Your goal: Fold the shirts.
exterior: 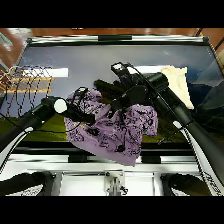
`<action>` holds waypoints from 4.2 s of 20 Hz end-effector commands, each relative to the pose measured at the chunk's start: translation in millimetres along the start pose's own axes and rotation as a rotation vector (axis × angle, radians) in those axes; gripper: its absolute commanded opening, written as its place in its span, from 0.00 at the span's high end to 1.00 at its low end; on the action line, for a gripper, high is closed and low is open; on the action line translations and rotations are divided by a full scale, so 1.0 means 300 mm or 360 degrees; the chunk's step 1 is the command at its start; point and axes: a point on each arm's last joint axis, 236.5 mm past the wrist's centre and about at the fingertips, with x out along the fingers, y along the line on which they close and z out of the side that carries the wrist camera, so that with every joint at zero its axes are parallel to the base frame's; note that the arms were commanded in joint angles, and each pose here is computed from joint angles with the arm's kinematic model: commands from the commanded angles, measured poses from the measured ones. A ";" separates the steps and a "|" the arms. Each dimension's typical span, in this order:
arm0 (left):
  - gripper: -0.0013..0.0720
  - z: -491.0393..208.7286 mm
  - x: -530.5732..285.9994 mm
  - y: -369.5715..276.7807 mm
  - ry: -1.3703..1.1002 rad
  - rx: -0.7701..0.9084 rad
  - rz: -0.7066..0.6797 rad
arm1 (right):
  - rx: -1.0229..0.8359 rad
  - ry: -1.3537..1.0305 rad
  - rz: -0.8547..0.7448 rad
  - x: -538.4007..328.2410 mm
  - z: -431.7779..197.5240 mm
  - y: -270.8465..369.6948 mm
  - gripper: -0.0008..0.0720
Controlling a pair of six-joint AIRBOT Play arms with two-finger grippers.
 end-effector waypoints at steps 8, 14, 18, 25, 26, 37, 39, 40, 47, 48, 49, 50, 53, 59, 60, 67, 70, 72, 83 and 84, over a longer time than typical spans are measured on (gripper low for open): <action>0.79 0.017 0.063 0.073 -0.0004 0.0104 0.0163 | -0.0013 0.0009 -0.0029 0.000 -0.004 -0.015 0.90; 0.91 0.210 -0.153 0.077 -0.0185 0.0291 0.0181 | -0.0093 0.0123 -0.0023 -0.003 -0.060 -0.013 0.90; 0.91 0.368 -0.391 0.089 -0.0358 0.0256 0.0185 | -0.0059 0.0115 0.0044 -0.004 -0.057 0.022 0.90; 0.91 0.203 -0.306 0.090 0.0083 0.0114 -0.0030 | 0.0364 -0.0033 0.0121 -0.002 0.023 0.060 0.90; 0.91 0.206 -0.287 0.094 0.0093 0.0106 -0.0034 | 0.0386 -0.0033 0.0116 0.000 0.024 0.057 0.90; 0.27 0.278 -0.344 0.130 0.0021 0.0086 -0.0016 | 0.0494 -0.0008 0.0141 0.003 0.016 0.070 0.90; 0.16 0.292 -0.418 0.156 0.0009 0.0075 -0.0002 | 0.0496 0.0011 0.0144 0.003 0.007 0.073 0.90; 0.16 0.289 -0.461 0.177 0.0016 0.0079 0.0006 | 0.0495 0.0022 0.0143 0.003 0.002 0.073 0.90; 0.18 0.195 -0.725 0.549 -0.0046 -0.0266 0.0441 | 0.0492 0.0096 0.0135 0.002 -0.035 0.075 0.90; 0.18 0.186 -0.758 0.573 -0.0079 -0.0301 0.0458 | 0.0492 0.0101 0.0135 0.002 -0.038 0.075 0.90; 0.19 0.177 -0.794 0.596 -0.0114 -0.0332 0.0485 | 0.0492 0.0101 0.0135 0.002 -0.037 0.075 0.90; 0.19 0.162 -0.824 0.616 -0.0136 -0.0357 0.0517 | 0.0491 0.0102 0.0135 0.002 -0.038 0.075 0.90; 0.19 0.086 -0.846 0.677 -0.0142 -0.0398 0.0654 | 0.0490 0.0126 0.0131 0.001 -0.050 0.075 0.90; 0.18 -0.107 -0.641 0.813 -0.0210 -0.0586 0.0663 | 0.0487 0.0186 0.0125 -0.002 -0.079 0.076 0.90; 0.18 -0.116 -0.609 0.835 -0.0245 -0.0628 0.0594 | 0.0488 0.0186 0.0125 -0.002 -0.079 0.076 0.90; 0.16 -0.112 -0.570 0.972 -0.0450 -0.0826 0.0274 | 0.0479 0.0184 0.0108 -0.001 -0.080 0.068 0.90; 0.18 -0.122 -0.506 1.021 -0.0403 -0.0832 0.0264 | 0.0480 0.0183 0.0109 -0.001 -0.079 0.068 0.90; 0.18 -0.118 -0.489 1.038 -0.0377 -0.0825 0.0254 | 0.0481 0.0186 0.0110 -0.001 -0.081 0.069 0.90; 0.18 -0.161 -0.420 1.121 -0.0164 -0.0782 0.0290 | 0.0478 0.0186 0.0102 -0.001 -0.081 0.065 0.90; 0.18 -0.163 -0.394 1.121 -0.0148 -0.0796 0.0260 | 0.0478 0.0187 0.0102 -0.001 -0.082 0.065 0.90</action>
